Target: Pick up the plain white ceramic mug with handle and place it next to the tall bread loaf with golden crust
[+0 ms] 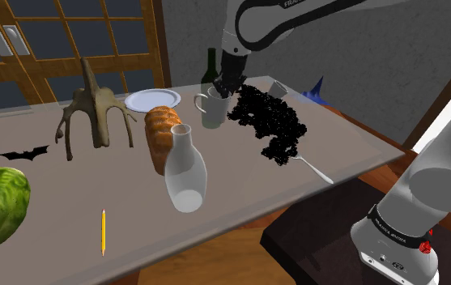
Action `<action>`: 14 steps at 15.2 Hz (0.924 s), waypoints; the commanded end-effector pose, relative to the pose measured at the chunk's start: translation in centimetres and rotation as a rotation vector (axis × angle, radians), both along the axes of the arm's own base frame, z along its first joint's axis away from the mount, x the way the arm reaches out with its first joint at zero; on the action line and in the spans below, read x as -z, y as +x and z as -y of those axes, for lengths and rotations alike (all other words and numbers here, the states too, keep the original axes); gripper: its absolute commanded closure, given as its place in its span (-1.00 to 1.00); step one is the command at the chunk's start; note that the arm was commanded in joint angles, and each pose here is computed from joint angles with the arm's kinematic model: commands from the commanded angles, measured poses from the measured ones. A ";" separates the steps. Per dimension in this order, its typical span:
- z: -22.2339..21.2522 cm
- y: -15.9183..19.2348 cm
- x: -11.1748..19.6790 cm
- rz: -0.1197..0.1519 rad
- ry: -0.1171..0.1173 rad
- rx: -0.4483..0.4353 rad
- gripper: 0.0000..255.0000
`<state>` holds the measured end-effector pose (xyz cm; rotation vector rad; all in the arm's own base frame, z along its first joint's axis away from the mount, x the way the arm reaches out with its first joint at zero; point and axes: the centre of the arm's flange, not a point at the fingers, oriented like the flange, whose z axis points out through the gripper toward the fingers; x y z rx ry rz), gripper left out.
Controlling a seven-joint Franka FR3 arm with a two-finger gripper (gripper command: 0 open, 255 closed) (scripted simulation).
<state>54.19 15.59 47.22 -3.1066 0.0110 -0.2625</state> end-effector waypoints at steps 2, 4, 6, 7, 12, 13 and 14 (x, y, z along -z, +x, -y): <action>0.0 0.1 1.7 0.001 0.000 0.000 1.00; 0.0 0.1 2.7 0.001 0.000 0.000 1.00; 0.0 0.1 3.8 0.001 0.000 0.000 1.00; 0.0 0.1 4.3 0.001 0.000 0.000 1.00; 0.0 0.1 7.0 0.001 0.000 0.000 1.00; 0.0 0.1 7.5 0.001 0.000 0.000 1.00; 0.0 0.1 8.0 0.001 0.000 0.000 1.00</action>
